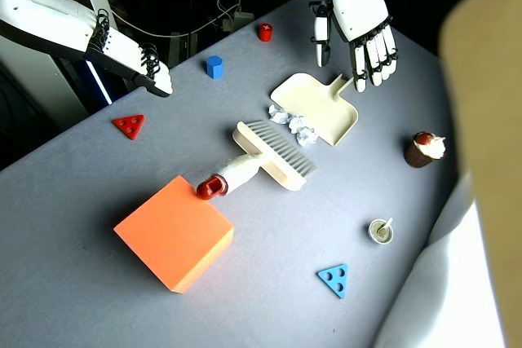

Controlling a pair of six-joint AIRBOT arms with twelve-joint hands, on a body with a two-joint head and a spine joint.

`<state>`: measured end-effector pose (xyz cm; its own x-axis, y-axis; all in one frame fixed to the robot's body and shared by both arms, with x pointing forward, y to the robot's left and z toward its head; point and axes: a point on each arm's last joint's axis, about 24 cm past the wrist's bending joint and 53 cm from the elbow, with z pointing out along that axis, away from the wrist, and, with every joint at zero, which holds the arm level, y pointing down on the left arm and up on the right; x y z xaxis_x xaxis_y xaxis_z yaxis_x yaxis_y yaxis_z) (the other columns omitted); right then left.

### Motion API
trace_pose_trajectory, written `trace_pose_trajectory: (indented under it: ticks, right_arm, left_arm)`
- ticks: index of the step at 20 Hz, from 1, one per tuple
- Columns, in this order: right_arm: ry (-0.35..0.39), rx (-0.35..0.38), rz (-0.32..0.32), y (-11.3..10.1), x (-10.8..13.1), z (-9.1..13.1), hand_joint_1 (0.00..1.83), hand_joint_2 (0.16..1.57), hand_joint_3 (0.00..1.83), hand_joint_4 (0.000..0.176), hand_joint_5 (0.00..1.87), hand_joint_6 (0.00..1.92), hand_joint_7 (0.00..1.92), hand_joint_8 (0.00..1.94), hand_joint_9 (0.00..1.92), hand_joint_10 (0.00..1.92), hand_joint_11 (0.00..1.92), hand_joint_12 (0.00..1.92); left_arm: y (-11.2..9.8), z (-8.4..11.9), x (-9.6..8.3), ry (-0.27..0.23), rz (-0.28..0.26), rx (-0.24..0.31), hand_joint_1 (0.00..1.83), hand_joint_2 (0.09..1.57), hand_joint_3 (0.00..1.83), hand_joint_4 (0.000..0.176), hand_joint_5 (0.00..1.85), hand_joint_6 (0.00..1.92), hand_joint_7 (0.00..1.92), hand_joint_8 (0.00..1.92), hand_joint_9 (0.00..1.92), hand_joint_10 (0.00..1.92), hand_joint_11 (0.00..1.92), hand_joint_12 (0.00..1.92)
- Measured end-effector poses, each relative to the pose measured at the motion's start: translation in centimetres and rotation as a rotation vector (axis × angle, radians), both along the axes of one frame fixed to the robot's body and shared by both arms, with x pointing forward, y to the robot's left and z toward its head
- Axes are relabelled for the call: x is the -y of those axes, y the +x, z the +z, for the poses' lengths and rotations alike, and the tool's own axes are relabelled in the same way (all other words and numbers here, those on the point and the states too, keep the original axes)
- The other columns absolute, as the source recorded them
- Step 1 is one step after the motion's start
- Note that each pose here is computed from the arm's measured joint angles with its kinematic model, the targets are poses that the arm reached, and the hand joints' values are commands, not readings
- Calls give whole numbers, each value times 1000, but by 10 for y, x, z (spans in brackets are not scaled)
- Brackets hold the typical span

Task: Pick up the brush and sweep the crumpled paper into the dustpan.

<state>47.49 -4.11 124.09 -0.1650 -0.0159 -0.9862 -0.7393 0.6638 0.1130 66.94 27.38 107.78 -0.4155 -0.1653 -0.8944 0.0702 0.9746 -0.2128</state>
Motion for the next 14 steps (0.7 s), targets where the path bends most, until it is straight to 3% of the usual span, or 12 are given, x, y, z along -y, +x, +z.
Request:
trace_pose_trajectory:
  ticks: [7, 14]
  right_arm:
    - [0, 0, 0, 0, 0, 0, 25, 1062, 5, 0, 201, 2, 213, 3, 217, 3, 223, 17]
    - [0, 0, 0, 0, 0, 0, 17, 1070, 4, 0, 167, 0, 188, 0, 189, 0, 192, 2]
  left_arm:
    - [-4, -12, -5, -19, 23, 2, 746, 1102, 0, 92, 452, 0, 322, 0, 262, 0, 59, 507]
    - [-3, -14, -8, -37, 36, 18, 741, 1099, 2, 90, 460, 0, 311, 4, 255, 2, 65, 528]
